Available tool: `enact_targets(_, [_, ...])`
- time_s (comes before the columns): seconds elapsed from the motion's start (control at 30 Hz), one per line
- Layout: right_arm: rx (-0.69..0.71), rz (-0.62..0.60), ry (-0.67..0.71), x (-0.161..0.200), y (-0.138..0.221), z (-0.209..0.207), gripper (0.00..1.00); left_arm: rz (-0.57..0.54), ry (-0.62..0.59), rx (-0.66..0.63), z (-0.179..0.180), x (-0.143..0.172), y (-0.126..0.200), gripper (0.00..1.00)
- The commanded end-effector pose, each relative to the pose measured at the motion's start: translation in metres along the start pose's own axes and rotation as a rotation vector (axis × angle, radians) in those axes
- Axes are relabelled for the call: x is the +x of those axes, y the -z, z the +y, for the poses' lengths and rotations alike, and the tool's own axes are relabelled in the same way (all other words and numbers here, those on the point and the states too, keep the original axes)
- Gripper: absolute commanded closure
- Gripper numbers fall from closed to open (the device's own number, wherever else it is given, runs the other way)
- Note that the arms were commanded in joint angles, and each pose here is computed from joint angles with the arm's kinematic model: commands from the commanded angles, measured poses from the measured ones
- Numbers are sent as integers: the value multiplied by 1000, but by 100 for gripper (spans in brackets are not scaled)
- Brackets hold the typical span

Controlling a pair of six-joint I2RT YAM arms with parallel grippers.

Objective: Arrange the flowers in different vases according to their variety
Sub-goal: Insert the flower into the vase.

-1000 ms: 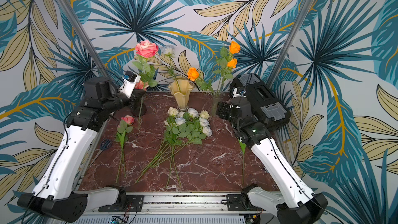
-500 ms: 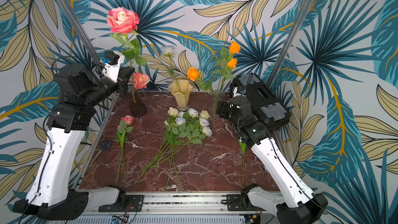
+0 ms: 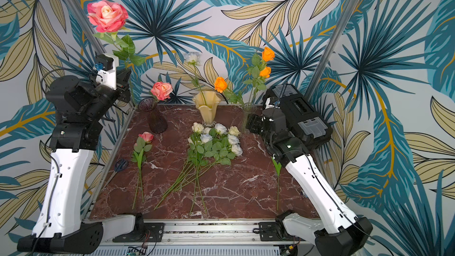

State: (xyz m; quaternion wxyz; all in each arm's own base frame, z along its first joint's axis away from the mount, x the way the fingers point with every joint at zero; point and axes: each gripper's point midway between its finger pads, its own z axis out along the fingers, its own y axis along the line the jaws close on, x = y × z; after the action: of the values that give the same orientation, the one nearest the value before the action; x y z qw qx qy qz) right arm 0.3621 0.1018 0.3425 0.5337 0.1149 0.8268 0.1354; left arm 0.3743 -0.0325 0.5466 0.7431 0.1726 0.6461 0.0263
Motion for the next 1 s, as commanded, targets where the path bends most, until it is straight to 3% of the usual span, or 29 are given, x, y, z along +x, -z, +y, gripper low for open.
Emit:
enact_targets(0.0, [-6, -33, -7, -11, 4, 2, 22, -72, 54, -32, 16, 8, -19, 100])
enact_targets(0.2, [7, -52, 0, -16, 13, -2, 22, -64, 121, -56, 37, 49, -46, 100])
enact_targets(0.53, [41, -59, 9, -19, 25, -11, 22, -43, 157, -36, 39, 82, -79, 100])
enact_targets(0.93, [49, -61, 5, -24, 23, -9, 22, 25, 200, -32, 34, 127, -92, 100])
enact_targets(0.97, [48, -59, 4, -24, 22, -8, 22, 39, 209, -40, 33, 134, -90, 96])
